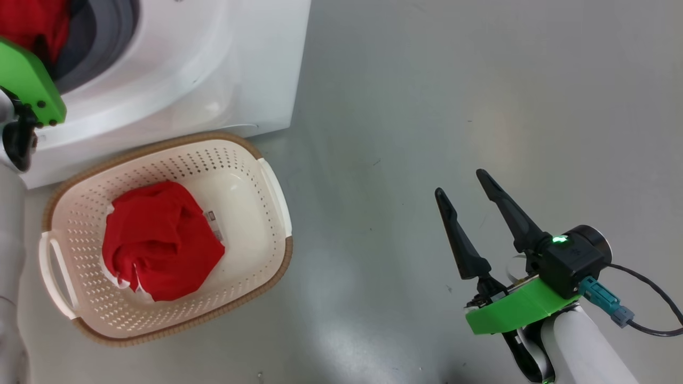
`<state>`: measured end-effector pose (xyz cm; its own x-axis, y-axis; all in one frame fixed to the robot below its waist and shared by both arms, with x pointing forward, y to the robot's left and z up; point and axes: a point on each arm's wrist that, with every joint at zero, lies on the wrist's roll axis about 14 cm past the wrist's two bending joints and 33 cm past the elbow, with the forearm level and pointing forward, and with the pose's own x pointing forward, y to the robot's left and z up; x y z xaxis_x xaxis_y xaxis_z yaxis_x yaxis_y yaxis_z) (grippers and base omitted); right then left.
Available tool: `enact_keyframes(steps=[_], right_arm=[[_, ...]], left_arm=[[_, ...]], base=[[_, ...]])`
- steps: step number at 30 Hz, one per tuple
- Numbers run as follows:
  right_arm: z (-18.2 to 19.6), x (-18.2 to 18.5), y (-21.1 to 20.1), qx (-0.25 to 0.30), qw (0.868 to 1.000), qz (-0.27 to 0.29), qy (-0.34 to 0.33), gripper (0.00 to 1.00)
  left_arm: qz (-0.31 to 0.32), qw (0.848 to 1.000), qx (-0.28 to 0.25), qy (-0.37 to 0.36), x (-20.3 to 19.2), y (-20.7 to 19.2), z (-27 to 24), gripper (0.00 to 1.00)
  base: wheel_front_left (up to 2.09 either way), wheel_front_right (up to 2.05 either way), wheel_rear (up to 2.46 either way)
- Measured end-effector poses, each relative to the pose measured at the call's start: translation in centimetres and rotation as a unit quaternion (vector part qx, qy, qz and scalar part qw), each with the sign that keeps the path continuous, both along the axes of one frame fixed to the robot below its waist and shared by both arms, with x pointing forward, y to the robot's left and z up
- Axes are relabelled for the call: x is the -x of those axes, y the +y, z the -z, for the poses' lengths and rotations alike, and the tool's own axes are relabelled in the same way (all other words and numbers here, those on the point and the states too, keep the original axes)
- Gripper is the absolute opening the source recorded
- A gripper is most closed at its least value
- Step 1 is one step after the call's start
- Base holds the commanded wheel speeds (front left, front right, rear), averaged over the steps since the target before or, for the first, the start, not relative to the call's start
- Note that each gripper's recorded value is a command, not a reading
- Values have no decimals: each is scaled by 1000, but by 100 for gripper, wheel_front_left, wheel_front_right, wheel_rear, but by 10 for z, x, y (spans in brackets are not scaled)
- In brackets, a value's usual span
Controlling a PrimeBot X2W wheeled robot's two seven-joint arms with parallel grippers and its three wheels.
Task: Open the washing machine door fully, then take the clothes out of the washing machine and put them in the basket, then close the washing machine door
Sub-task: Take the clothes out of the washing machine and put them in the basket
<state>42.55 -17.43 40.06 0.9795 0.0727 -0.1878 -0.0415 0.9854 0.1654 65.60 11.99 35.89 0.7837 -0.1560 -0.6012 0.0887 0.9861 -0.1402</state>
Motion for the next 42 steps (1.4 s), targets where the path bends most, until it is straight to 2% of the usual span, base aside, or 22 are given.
enact_keyframes(steps=[3,4,5,6,7,17,27,35,38,42], right_arm=[[1,0,-1,-1,1000,2,2,100],[1,1,-2,-2,1000,3,2,100],[2,0,-2,-2,1000,4,2,100],[2,0,-2,-2,1000,4,2,100],[1,0,-2,-2,1000,3,2,100],[4,-2,2,-6,1000,-1,4,100],[-1,-6,5,-10,1000,-5,-4,100],[-9,-8,10,-14,1000,-10,-17,100],[-14,-9,12,-16,1000,-13,-24,100],[-20,-10,15,-18,999,-17,-32,100]], left_arm=[[4,1000,-8,-1,-2,0,1,100],[4,1000,-11,-5,-3,0,1,95],[3,1000,-14,-6,-3,1,2,68],[5,1000,-18,-6,-3,2,2,22],[6,1000,-20,-7,-3,2,3,0],[-4,998,-25,-55,-9,12,-8,0],[-44,985,14,-164,-19,24,-52,0],[-45,975,41,-212,-3,25,-67,0],[-46,968,46,-241,2,28,-81,0],[-51,949,65,-305,10,32,-116,0]], base=[[0,0,0],[0,0,0],[0,0,0],[0,0,0],[0,0,0],[0,0,0],[0,0,0],[0,0,0],[0,0,0],[0,0,0]])
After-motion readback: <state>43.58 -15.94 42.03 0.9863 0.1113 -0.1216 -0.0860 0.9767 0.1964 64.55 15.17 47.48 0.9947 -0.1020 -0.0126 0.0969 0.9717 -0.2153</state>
